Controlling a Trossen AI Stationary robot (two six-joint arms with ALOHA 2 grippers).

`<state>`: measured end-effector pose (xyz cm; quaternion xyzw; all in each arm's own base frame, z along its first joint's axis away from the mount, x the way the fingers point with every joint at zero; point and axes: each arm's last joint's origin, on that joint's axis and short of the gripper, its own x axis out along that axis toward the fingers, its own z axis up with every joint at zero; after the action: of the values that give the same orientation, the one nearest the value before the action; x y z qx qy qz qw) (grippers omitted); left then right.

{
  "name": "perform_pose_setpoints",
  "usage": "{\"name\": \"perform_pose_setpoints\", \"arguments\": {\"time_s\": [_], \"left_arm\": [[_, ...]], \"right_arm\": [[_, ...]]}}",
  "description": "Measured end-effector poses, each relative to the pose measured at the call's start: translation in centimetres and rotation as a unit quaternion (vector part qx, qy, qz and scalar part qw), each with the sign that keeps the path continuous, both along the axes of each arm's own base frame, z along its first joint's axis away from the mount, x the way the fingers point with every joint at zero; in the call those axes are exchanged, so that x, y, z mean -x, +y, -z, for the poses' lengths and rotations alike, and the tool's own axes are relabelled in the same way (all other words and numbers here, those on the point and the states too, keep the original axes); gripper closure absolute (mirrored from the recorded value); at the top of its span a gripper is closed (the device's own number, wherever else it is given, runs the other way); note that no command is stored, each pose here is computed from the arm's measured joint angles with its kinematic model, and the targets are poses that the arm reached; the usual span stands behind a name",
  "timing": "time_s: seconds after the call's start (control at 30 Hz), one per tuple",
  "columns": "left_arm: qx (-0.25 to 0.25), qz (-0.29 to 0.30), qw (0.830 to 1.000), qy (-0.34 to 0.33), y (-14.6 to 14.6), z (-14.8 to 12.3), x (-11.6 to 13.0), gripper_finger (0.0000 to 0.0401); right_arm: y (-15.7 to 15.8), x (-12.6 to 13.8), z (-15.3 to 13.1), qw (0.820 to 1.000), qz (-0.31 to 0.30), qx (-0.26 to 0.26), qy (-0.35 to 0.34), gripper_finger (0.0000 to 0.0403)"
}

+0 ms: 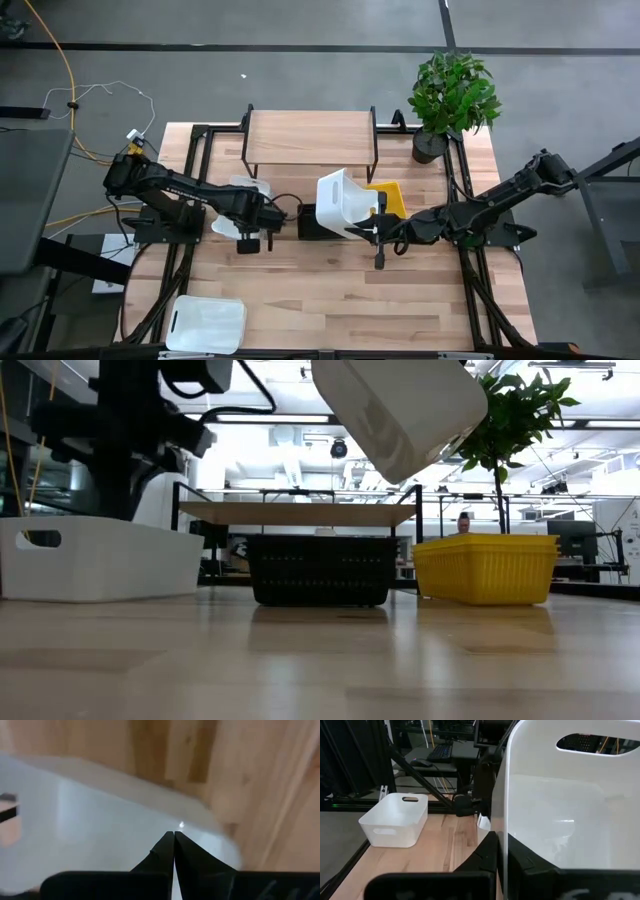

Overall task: Stack baskets on shelf by color
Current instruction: Stack the top right white bin on the top left white bin

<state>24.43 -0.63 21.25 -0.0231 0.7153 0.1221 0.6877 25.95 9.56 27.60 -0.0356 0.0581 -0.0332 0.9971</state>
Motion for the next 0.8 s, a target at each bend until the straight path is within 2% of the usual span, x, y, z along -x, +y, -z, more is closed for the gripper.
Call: {"name": "perform_pose_setpoints", "arguments": {"time_s": [0.37, 0.6, 0.8], "left_arm": [[0.026, 0.014, 1.000, -0.009, -1.1, 0.0, -0.1, 0.0401], [0.054, 0.019, 0.998, -0.041, -1.5, 0.0, -0.8, 0.0401], [0.050, 0.018, 0.998, -0.020, -1.4, -0.4, -0.5, 0.0401]], "right_arm": [[0.0, 0.0, 0.0, 1.000, 0.000, -0.001, 0.000, 0.0403], [0.0, 0.0, 0.0, 1.000, 0.000, -0.001, 0.000, 0.0403], [0.0, 0.0, 0.0, 1.000, 0.000, -0.001, 0.000, 0.0403]]}}
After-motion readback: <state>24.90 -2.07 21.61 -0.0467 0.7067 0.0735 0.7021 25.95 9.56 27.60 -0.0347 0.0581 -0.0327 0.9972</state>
